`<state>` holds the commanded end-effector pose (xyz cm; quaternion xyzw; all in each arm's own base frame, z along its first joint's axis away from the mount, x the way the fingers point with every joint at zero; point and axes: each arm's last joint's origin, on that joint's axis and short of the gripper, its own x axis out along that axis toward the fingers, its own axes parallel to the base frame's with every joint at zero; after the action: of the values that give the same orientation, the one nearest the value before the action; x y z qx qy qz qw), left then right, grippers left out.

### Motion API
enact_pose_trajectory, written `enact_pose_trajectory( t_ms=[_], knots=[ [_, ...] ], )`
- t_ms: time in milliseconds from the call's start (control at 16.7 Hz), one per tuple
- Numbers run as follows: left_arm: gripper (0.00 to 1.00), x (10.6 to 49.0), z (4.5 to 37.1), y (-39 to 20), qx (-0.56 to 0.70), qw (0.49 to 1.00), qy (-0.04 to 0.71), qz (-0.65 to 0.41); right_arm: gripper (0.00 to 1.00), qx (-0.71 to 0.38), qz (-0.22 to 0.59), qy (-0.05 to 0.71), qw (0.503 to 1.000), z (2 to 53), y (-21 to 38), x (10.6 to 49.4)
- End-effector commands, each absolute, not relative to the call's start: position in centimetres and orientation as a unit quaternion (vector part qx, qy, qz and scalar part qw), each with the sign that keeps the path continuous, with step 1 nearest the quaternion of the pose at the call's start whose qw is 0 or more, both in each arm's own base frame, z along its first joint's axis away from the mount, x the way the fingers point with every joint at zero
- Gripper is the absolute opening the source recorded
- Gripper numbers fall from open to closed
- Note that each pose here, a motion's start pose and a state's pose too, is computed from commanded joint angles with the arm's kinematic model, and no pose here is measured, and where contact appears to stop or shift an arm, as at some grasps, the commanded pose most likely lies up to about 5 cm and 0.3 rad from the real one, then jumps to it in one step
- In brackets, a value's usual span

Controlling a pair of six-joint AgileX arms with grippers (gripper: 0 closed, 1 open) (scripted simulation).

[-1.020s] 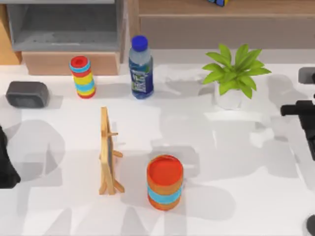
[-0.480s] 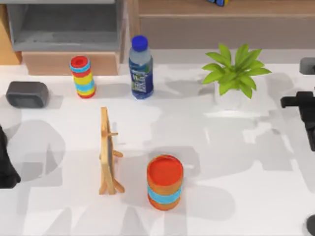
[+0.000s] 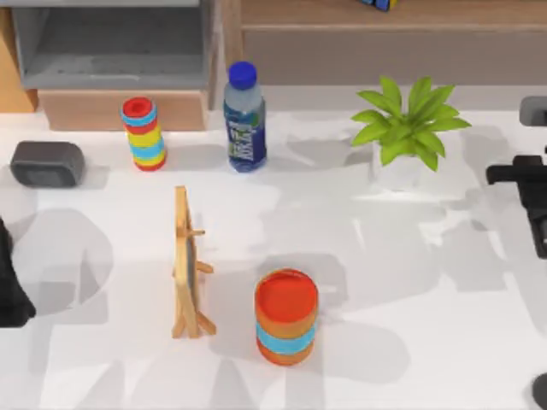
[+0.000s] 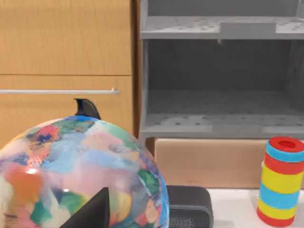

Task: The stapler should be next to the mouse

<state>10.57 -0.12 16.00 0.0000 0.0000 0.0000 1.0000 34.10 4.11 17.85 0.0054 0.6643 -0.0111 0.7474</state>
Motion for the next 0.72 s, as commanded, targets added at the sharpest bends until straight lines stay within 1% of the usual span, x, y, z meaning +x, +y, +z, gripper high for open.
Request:
enact_pose_trajectory(
  t_ms=[240, 540, 720],
  knots=[
    [1.00, 10.6, 16.0, -0.1, 0.000, 1.000, 0.000, 0.000, 0.00, 0.004, -0.012, 0.679, 0.734, 16.4, 4.1, 34.0],
    [1.00, 10.6, 16.0, -0.1, 0.000, 1.000, 0.000, 0.000, 0.00, 0.000, -0.016, 0.712, 0.702, 13.6, 4.0, 33.3],
    [1.00, 10.6, 16.0, -0.1, 0.000, 1.000, 0.000, 0.000, 0.00, 0.000, -0.016, 0.712, 0.702, 13.6, 4.0, 33.3]
  ],
)
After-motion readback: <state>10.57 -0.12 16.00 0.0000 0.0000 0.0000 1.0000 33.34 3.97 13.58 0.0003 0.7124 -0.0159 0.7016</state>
